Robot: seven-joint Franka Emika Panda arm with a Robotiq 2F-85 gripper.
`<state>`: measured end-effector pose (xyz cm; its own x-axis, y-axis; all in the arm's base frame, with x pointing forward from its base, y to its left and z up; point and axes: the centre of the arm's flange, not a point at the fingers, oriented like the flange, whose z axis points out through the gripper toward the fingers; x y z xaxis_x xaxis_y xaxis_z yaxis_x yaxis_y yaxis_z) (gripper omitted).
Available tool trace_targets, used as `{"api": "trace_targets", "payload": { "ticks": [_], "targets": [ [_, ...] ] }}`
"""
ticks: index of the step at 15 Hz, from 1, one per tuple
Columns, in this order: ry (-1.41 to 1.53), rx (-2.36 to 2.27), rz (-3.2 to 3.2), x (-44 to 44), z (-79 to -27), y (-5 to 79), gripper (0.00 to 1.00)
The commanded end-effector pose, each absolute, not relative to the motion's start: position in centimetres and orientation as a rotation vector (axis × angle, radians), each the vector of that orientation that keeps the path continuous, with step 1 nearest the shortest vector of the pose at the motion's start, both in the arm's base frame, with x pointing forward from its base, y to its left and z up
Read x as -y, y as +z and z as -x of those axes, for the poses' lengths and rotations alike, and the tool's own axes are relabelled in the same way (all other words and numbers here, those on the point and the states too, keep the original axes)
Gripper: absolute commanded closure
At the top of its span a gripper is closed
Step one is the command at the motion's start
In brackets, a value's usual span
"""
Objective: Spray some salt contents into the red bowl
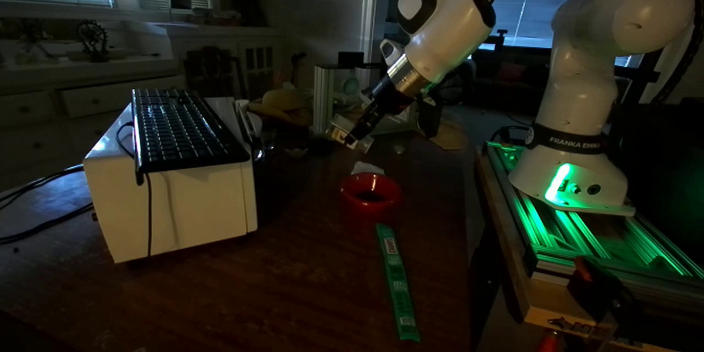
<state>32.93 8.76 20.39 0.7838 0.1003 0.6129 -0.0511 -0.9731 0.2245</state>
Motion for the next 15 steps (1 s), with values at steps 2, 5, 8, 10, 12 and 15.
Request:
{"api": "trace_targets", "payload": {
  "ticks": [2, 5, 8, 10, 12, 15],
  "targets": [
    [1.083, -0.113, -2.712, -9.2, -30.9, 19.6, 0.76],
    [1.218, -0.117, -2.642, -9.1, -29.9, 19.3, 0.76],
    [1.334, -0.109, -2.578, -9.3, -29.7, 19.2, 0.76],
    [1.364, -0.109, -2.567, -9.6, -29.5, 18.8, 0.76],
    [1.328, -0.102, -2.578, -10.1, -29.1, 18.4, 0.76],
    [1.289, -0.107, -2.593, -10.1, -28.6, 18.5, 0.76]
  ]
}}
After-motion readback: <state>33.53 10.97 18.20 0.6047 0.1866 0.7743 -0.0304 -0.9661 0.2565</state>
